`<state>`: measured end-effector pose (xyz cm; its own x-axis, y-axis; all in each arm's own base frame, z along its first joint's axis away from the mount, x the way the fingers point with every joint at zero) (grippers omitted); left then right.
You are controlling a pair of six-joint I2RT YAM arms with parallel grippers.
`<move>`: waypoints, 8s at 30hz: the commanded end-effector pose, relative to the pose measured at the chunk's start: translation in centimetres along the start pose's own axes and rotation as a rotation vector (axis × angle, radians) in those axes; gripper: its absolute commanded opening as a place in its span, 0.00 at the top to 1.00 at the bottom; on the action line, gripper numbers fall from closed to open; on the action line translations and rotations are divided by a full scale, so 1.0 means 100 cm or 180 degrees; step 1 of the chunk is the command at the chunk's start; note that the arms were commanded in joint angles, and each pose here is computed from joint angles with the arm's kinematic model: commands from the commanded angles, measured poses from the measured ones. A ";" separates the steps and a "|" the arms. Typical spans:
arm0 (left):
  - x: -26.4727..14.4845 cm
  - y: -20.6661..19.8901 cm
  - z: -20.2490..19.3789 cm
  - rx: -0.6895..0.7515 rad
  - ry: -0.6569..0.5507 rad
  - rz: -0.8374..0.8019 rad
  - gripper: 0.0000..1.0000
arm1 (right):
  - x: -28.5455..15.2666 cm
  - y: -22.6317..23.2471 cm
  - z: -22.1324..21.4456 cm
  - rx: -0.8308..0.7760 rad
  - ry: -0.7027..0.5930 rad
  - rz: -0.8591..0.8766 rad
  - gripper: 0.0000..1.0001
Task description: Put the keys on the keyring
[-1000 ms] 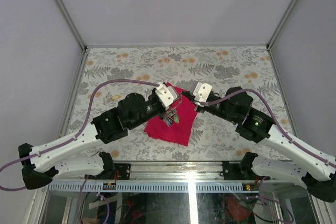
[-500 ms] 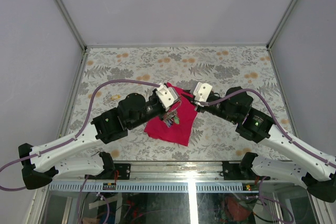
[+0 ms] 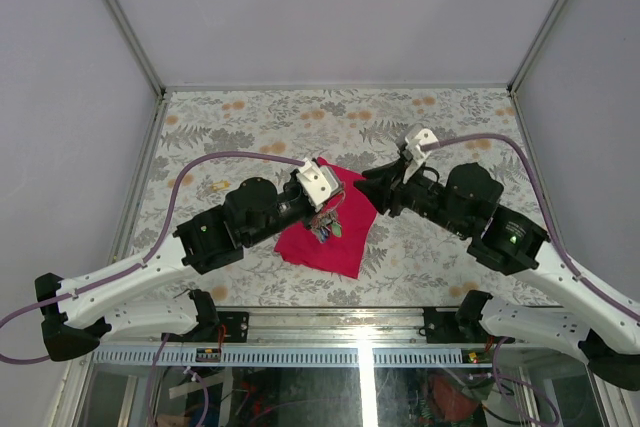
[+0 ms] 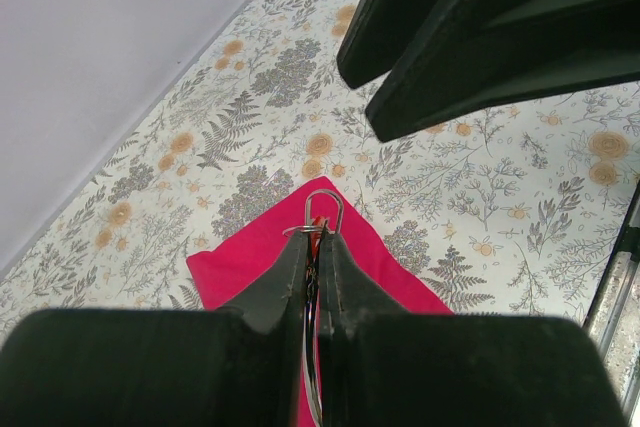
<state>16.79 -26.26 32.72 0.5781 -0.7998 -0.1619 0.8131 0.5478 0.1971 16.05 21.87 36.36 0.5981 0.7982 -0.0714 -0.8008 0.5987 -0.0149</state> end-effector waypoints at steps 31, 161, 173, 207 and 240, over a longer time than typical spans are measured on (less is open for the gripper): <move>0.001 0.003 0.015 -0.0012 -0.0232 0.0051 1.00 | 0.039 0.011 -0.005 0.2656 0.0119 -0.0645 0.71; -0.039 -0.031 0.020 -0.1028 -0.0916 -0.0646 1.00 | -0.041 0.021 0.028 0.0394 -0.0538 0.0439 0.54; -0.055 -0.049 0.041 -0.1027 -0.1023 -0.1223 1.00 | -0.043 0.036 0.005 -0.0250 -0.0242 0.0985 0.47; -0.081 -0.020 0.042 -0.1545 -0.1360 -0.0553 0.58 | -0.046 0.046 -0.017 0.0209 0.0614 0.1153 1.00; -0.038 -0.054 0.031 -0.0382 -0.0031 -0.1490 0.57 | -0.052 0.061 -0.008 0.0173 0.0245 0.1585 1.00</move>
<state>10.38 -27.03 35.15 0.2002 -0.9675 -0.1542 0.9764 0.2100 -0.0503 8.33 20.97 33.10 0.1651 0.9526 -0.2555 -0.9658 0.2087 0.1539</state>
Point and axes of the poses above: each gripper's point midway between its finger pads, its own x axis out along the fingers, its own y axis along the line the jaws close on, z = x × y, the point moved 5 cm from there along -x, back along the fingers, and after that the axes turned 2 degrees about -x, right-handed, at the moved point
